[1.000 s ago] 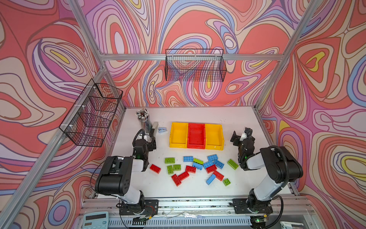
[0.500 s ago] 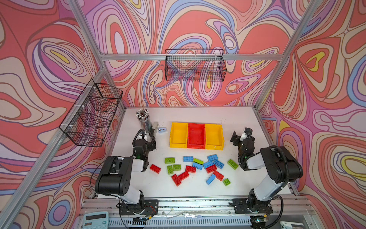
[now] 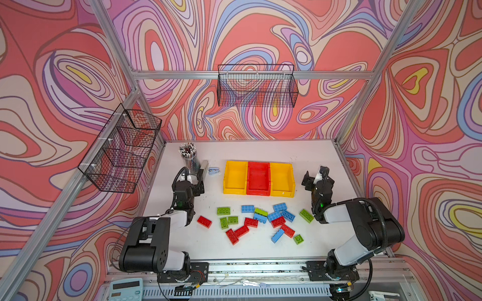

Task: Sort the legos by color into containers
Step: 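Lower the right gripper onto a lime-green brick while the left arm reaches over the bricks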

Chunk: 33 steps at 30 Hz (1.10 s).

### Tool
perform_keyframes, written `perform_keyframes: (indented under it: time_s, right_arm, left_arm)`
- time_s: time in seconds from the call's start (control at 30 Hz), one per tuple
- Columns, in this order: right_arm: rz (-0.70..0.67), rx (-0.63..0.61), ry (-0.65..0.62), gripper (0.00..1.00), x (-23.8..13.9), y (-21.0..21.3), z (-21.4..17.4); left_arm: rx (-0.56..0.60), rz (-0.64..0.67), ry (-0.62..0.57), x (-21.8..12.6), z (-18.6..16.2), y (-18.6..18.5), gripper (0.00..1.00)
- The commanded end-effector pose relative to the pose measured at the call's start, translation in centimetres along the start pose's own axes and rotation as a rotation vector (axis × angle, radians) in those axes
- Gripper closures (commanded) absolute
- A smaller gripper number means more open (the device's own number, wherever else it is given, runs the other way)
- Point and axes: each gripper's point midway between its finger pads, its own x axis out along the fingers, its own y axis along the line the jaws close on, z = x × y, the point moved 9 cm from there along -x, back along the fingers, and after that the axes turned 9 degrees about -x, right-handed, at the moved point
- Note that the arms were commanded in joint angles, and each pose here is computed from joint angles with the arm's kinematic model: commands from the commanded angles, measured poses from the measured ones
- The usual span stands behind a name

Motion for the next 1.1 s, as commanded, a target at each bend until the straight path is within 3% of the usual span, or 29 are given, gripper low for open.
perform_keyframes:
  time_s: [0.0,0.13,0.33,0.5,0.6,0.73,1.07]
  right_arm:
    - [-0.033,-0.005,0.136,0.02,1.2,0.1,2.5]
    - [-0.040,0.007,0.303,0.02,1.2,0.8,4.1]
    - [0.038,0.012,0.546,0.06,-2.2,1.7,3.3]
    - [0.096,0.052,0.626,0.07,-6.4,1.8,2.4]
    - [0.123,0.095,0.671,0.08,-8.0,1.4,1.5]
    - [0.164,0.130,0.737,0.09,-9.5,1.6,-0.2]
    - [0.154,0.118,0.839,0.10,-10.5,1.6,-2.3]
  left_arm:
    - [0.011,0.027,-0.005,-0.8,1.3,-0.3,0.00]
    - [0.052,0.015,-0.027,-2.6,2.6,-2.8,0.00]
    - [0.122,-0.129,0.038,-6.5,2.0,-8.3,0.00]
    - [0.030,-0.329,0.144,-10.4,0.9,-12.0,0.00]
    - [0.062,-0.431,0.191,-12.8,-0.5,-14.2,0.00]
    - [0.133,-0.476,0.223,-15.0,-1.6,-16.2,0.00]
    - [0.120,-0.566,0.282,-16.3,-2.8,-17.4,0.00]
